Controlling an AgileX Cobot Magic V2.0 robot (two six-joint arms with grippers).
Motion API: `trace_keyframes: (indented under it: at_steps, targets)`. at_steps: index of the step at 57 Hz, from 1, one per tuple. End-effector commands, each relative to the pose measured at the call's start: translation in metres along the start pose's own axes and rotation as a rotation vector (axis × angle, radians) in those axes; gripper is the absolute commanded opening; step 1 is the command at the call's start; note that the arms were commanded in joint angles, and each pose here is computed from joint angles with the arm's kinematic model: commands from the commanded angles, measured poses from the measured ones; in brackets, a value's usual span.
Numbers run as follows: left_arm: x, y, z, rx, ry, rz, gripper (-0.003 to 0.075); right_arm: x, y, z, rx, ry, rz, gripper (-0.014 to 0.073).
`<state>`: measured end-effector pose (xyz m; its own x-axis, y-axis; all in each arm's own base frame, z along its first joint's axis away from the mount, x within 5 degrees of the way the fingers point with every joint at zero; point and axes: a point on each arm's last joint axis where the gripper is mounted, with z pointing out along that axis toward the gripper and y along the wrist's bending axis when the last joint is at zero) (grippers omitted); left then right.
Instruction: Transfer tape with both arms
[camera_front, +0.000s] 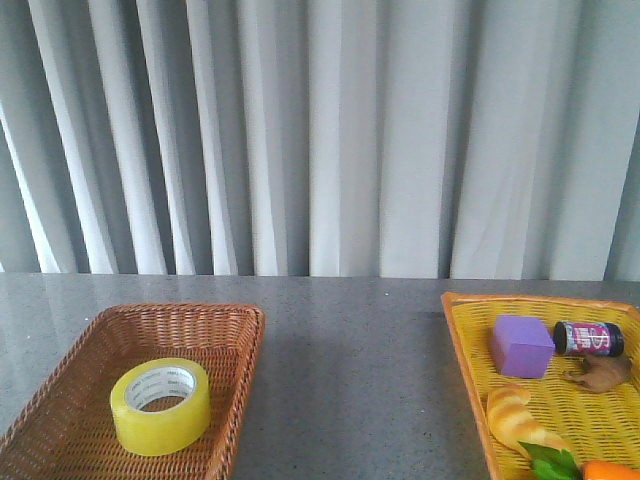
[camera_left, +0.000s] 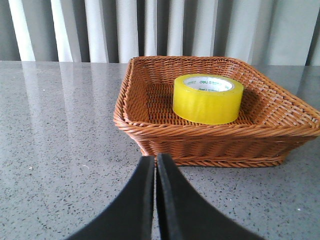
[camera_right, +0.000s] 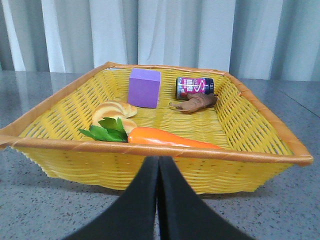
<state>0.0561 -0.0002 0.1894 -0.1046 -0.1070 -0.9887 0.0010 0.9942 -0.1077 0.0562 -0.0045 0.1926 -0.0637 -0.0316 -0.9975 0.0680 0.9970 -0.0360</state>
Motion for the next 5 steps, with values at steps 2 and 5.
trace_keyframes:
  at_steps: [2,5]
  targets:
    - [-0.0093,-0.0016,-0.0020,0.017,-0.090,-0.008,-0.0006,-0.0064,0.0007,-0.0007,-0.007,-0.084,-0.014,-0.0007]
    - [-0.0093,-0.0016,-0.0020,0.017,-0.090,-0.008,-0.0006,-0.0064,0.0007,-0.0007,-0.007,-0.084,-0.014,-0.0007]
